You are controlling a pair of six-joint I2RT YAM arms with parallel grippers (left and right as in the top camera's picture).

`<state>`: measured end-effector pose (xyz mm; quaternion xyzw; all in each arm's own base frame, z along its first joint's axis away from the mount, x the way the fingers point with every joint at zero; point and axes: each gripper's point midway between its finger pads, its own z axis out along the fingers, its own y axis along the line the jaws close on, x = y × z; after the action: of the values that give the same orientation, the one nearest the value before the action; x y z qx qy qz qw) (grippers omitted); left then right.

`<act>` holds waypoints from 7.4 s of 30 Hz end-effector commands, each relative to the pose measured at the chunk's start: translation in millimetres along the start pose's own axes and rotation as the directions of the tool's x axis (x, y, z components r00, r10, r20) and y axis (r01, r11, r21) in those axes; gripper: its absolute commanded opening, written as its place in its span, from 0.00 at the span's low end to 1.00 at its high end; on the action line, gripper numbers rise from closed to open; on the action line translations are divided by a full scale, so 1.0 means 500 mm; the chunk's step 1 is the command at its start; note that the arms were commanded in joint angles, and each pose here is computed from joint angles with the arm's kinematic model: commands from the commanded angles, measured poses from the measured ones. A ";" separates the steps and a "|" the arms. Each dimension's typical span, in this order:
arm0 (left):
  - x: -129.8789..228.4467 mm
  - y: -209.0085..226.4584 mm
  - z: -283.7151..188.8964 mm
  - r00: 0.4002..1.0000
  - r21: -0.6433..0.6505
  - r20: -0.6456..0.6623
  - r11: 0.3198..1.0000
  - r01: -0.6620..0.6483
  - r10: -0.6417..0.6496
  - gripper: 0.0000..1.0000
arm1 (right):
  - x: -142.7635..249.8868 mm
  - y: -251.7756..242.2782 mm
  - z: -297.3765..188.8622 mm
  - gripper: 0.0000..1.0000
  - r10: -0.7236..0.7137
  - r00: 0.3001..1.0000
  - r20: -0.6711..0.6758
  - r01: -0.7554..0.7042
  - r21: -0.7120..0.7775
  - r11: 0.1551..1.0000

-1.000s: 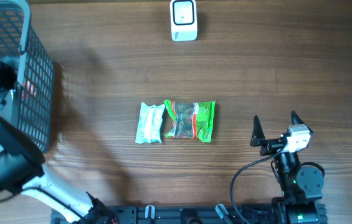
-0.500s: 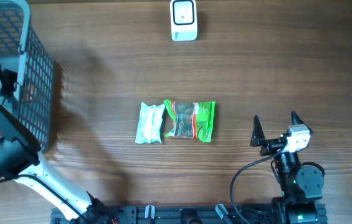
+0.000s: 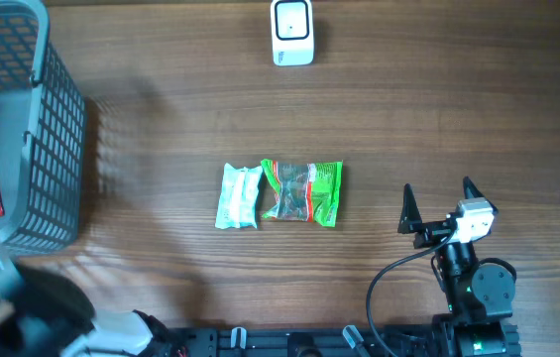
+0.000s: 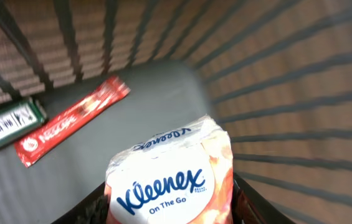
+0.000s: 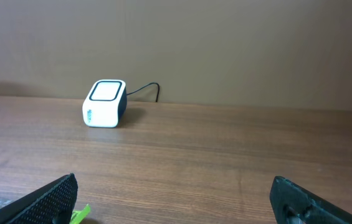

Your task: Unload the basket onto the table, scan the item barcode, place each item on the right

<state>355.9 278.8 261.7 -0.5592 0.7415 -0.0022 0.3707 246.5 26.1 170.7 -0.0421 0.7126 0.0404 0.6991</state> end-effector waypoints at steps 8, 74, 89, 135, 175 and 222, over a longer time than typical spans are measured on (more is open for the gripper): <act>0.260 -0.117 -0.321 0.925 0.230 -0.130 0.919 -0.321 0.356 0.54 | -0.002 0.003 0.000 1.00 0.003 1.000 0.005 -0.002 -0.010 1.000; 0.742 0.001 0.139 0.502 0.622 -0.397 0.628 -0.468 0.768 0.28 | -0.002 0.003 0.000 1.00 0.003 1.000 0.005 -0.003 -0.010 1.000; 0.775 0.027 0.150 0.497 0.616 -0.423 0.643 -0.456 0.757 0.08 | -0.002 0.003 0.000 1.00 0.003 1.000 0.005 -0.002 -0.010 1.000; 0.762 -0.068 -0.014 0.217 0.062 -0.159 0.229 -0.971 0.963 0.52 | -0.002 0.003 0.000 1.00 0.003 1.000 0.005 -0.002 -0.010 1.000; 0.737 0.021 0.073 0.340 0.651 -0.502 0.607 -0.456 0.795 0.04 | -0.002 0.003 0.000 1.00 0.003 1.000 0.005 -0.002 -0.010 1.000; 0.829 -0.016 0.000 0.157 0.001 -0.218 0.161 -0.987 0.963 0.36 | -0.002 0.003 0.000 1.00 0.003 1.000 0.005 -0.003 -0.010 1.000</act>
<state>319.1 -62.2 36.8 0.0324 0.9494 0.2577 0.1766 246.5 26.1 171.0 -0.0421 0.7122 0.0404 0.6995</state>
